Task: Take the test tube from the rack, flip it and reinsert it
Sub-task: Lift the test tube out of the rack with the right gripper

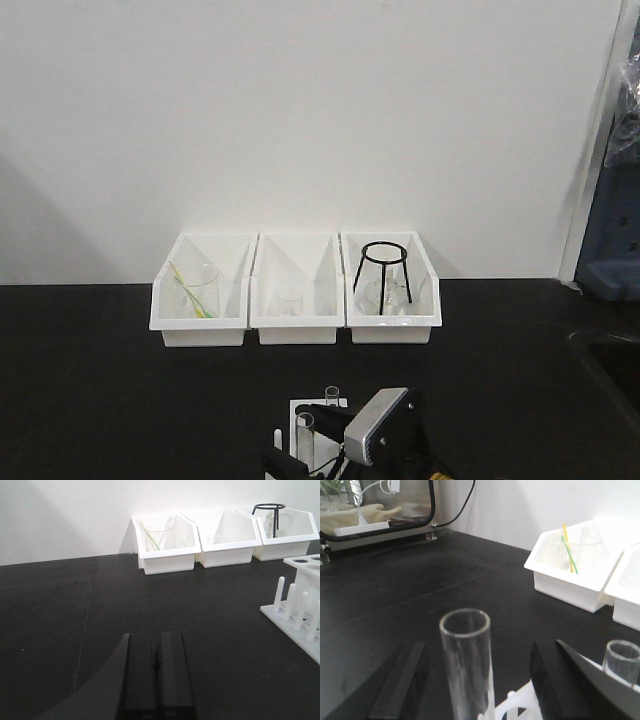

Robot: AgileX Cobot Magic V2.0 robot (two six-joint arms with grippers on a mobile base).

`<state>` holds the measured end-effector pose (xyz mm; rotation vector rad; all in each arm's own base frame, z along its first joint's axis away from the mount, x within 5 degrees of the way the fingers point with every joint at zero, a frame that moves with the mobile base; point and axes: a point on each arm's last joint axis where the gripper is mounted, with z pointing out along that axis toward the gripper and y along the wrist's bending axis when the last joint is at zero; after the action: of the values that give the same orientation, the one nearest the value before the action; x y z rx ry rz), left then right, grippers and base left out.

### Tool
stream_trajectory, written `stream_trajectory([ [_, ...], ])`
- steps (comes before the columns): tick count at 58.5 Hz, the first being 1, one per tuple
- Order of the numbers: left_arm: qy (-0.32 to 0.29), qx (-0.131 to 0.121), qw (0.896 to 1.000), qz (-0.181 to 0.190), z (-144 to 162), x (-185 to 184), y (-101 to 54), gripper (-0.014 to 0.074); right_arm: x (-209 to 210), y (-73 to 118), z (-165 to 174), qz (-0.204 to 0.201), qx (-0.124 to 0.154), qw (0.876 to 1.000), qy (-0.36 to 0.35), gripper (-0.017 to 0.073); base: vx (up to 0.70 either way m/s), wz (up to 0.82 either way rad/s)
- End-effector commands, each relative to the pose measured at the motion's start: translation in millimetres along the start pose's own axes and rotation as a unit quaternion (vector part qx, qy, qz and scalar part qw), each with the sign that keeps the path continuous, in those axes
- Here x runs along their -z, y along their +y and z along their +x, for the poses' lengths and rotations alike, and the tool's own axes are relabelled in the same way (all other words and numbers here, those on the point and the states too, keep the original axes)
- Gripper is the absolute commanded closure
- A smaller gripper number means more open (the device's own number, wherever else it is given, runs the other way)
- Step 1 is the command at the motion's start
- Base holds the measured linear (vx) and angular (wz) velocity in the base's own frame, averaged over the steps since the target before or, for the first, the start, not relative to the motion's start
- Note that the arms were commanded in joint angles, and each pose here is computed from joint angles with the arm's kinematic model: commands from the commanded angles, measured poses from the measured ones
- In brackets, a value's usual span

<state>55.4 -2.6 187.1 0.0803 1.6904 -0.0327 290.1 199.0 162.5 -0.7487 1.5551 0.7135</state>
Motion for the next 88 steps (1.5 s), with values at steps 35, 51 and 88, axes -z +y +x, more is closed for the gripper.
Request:
stream_trajectory([
  [35, -0.046, 0.007, 0.999, 0.007, -8.9, 1.2, -1.1, 0.0599, 7.4, 3.3, -51.6, -0.005, 0.030, 0.995, -0.093, 0.0575, 0.00, 0.00],
  [51, -0.046, 0.007, 0.999, 0.007, -8.9, 1.2, -1.1, 0.0599, 47.2, 11.7, -167.9, 0.041, 0.105, 0.978, -0.177, 0.0574, 0.00, 0.00],
  [88, -0.046, 0.007, 0.999, 0.007, -8.9, 1.2, -1.1, 0.0599, 82.2, 14.9, -209.9, 0.103, 0.502, 0.858, 0.010, 0.0570, 0.00, 0.00],
])
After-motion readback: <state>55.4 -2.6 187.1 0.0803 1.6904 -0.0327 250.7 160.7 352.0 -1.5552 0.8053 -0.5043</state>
